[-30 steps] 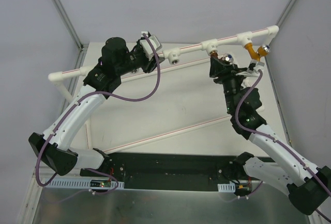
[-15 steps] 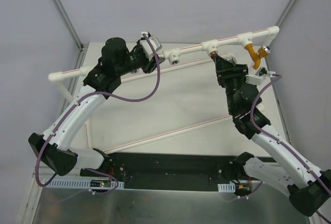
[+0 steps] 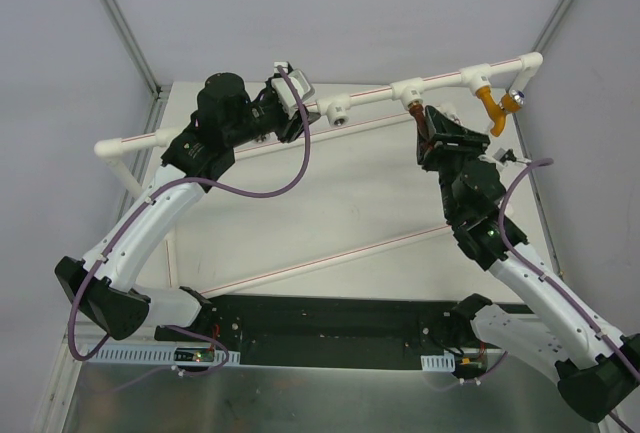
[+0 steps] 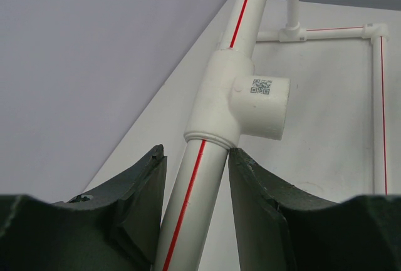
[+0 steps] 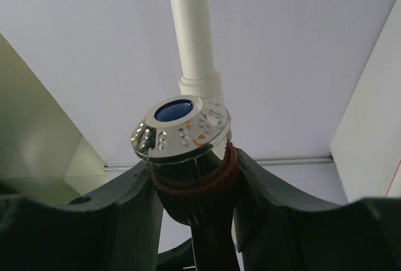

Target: Install the water faucets

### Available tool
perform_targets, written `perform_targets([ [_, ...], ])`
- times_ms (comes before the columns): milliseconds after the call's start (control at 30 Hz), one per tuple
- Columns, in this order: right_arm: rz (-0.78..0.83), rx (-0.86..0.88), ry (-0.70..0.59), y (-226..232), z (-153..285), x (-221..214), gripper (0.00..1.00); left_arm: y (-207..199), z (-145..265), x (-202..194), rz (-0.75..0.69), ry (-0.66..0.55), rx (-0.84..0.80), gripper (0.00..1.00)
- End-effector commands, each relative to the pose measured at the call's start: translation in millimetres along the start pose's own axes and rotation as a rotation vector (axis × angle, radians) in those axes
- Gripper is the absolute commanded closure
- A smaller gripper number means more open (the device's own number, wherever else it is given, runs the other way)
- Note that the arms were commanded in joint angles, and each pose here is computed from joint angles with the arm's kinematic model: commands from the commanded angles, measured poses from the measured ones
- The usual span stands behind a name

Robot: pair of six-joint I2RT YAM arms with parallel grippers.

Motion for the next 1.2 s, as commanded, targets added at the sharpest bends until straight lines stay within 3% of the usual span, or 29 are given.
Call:
perform_targets([
  [0, -0.274, 0.08, -0.028, 43, 5, 15, 1.0, -93, 28, -133, 0.398, 0.53, -0.247, 1.0],
  [167, -0.308, 0.079, -0.016, 43, 7, 15, 0.97, -93, 28, -132, 0.395, 0.527, -0.246, 1.0],
  [233, -0.275, 0.085, -0.007, 45, 8, 14, 0.83, -93, 28, -133, 0.397, 0.53, -0.245, 1.0],
  [367, -0.198, 0.096, 0.016, 47, 12, 12, 0.45, -93, 28, -134, 0.397, 0.532, -0.244, 1.0],
  [467, -0.141, 0.111, 0.026, 49, 17, 12, 0.34, -93, 28, -134, 0.397, 0.533, -0.243, 1.0],
  [567, -0.094, 0.121, 0.022, 49, 21, 15, 0.29, -92, 28, -134, 0.391, 0.534, -0.24, 1.0],
  [833, 0.092, 0.053, 0.02, 36, 24, 17, 0.34, -93, 28, -134, 0.396, 0.533, -0.245, 1.0],
  [1000, 0.15, -0.002, 0.017, 17, 20, 17, 0.53, -93, 28, -135, 0.397, 0.535, -0.245, 1.0],
  [1167, 0.085, -0.059, -0.039, -7, 18, 28, 0.78, -93, 28, -134, 0.396, 0.533, -0.245, 1.0],
])
Point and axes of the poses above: each gripper's point midway between its finger pads, its own z axis back along the fingers, its own y axis along the line the jaws close on, x = y × z, the point moved 1 cm from there along z, back along the fingers, and after that the axes turned 1 degree about -z, right-handed, at the moved point
